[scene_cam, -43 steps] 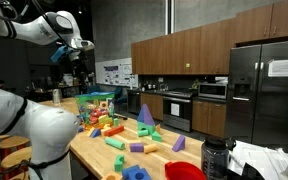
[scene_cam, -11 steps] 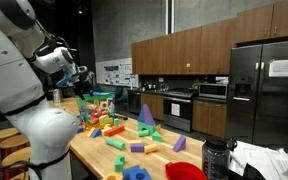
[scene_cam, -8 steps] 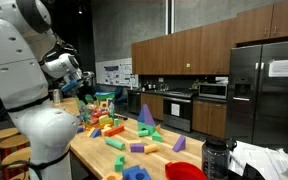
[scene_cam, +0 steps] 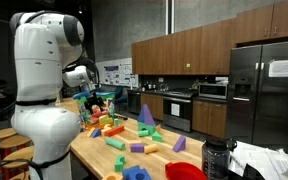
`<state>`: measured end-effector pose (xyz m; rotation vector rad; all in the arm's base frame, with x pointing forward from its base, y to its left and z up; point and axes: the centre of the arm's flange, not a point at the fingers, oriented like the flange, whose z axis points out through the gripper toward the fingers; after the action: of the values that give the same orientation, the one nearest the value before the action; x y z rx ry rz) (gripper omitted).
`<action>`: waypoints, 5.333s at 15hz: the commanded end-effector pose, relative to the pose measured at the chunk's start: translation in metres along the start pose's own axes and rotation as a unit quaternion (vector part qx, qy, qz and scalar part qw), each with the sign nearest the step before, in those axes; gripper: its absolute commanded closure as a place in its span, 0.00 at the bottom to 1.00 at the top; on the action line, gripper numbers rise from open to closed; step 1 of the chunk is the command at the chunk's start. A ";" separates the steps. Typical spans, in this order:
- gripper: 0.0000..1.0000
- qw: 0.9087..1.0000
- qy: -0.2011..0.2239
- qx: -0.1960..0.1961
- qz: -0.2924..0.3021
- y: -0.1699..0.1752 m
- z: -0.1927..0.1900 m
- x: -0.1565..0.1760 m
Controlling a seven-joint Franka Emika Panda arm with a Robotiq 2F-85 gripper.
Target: Put the blue triangle into the bag
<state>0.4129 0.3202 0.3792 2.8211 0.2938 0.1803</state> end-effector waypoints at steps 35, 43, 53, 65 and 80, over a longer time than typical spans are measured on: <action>0.00 0.987 -0.046 0.140 0.059 -0.005 0.067 0.056; 0.00 0.984 -0.024 0.157 0.086 -0.009 0.121 0.033; 0.00 0.982 -0.060 0.137 0.116 -0.006 0.155 0.014; 0.00 0.980 -0.020 0.110 0.164 0.025 0.158 0.032; 0.00 0.979 0.047 0.143 0.139 -0.029 0.139 0.024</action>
<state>0.4458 0.3203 0.2493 3.1477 -0.0303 0.2216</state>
